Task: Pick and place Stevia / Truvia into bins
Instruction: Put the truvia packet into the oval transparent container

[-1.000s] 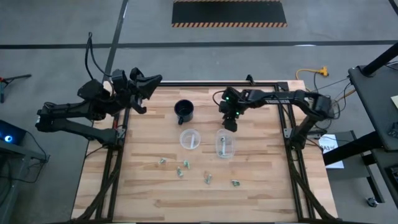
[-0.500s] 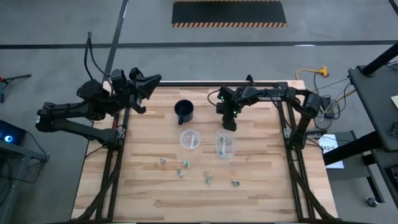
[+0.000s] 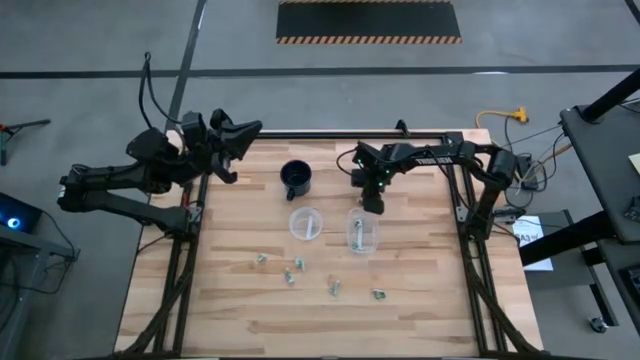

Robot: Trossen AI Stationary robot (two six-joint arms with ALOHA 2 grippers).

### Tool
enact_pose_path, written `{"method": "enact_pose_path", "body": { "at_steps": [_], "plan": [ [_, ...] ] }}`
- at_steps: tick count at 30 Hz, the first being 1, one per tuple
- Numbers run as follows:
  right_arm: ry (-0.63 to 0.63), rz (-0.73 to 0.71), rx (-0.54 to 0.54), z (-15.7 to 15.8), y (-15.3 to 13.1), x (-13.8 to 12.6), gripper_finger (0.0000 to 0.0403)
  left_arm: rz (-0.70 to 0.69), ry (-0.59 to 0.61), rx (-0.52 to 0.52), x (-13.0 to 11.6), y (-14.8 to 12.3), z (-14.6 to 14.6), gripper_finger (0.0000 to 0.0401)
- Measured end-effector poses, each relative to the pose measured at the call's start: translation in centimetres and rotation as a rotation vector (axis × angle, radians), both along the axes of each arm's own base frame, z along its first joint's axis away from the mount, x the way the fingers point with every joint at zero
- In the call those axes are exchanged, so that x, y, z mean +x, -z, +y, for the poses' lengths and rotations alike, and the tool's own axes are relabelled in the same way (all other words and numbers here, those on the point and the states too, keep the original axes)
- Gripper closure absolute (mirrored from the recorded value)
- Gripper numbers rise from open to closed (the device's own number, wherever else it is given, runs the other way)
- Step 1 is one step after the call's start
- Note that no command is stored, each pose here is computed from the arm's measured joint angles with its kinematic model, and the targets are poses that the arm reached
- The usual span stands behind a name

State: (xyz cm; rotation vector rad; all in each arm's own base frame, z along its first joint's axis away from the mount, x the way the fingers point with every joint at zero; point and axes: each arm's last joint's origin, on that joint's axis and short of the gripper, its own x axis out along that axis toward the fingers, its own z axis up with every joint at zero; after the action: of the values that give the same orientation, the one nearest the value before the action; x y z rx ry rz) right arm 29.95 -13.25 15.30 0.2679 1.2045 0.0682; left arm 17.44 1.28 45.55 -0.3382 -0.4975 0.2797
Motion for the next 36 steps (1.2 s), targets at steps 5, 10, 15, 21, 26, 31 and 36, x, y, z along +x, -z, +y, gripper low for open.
{"method": "enact_pose_path", "body": {
  "at_steps": [5,10,15,21,26,31,36],
  "plan": [
    [0.0,-0.009,-0.004,0.0,0.0,0.1,0.0257,0.0,0.0,0.0,0.0,0.0,0.0,0.0399],
    [-0.003,-0.016,-0.009,-0.1,0.0,0.1,0.0259,0.002,0.001,-0.001,0.1,0.0,0.0,0.0399],
    [-0.001,-0.013,-0.007,-0.2,0.5,0.3,0.026,0.006,0.001,-0.001,0.2,0.1,0.0,0.0399],
    [0.003,0.029,0.017,-0.2,2.0,0.5,0.0257,0.006,0.0,0.0,0.2,0.1,0.0,0.0399],
    [0.003,0.025,0.016,-0.3,2.0,0.5,0.0264,0.005,0.0,0.0,0.2,0.1,0.0,0.0399],
    [0.005,0.01,0.008,-0.4,1.9,0.6,0.0271,0.006,0.0,0.001,0.2,0.1,0.0,0.0399],
    [0.006,0.001,0.004,-0.4,1.9,0.7,0.0267,0.006,0.0,0.001,0.2,0.1,0.0,0.0399]
  ]
}}
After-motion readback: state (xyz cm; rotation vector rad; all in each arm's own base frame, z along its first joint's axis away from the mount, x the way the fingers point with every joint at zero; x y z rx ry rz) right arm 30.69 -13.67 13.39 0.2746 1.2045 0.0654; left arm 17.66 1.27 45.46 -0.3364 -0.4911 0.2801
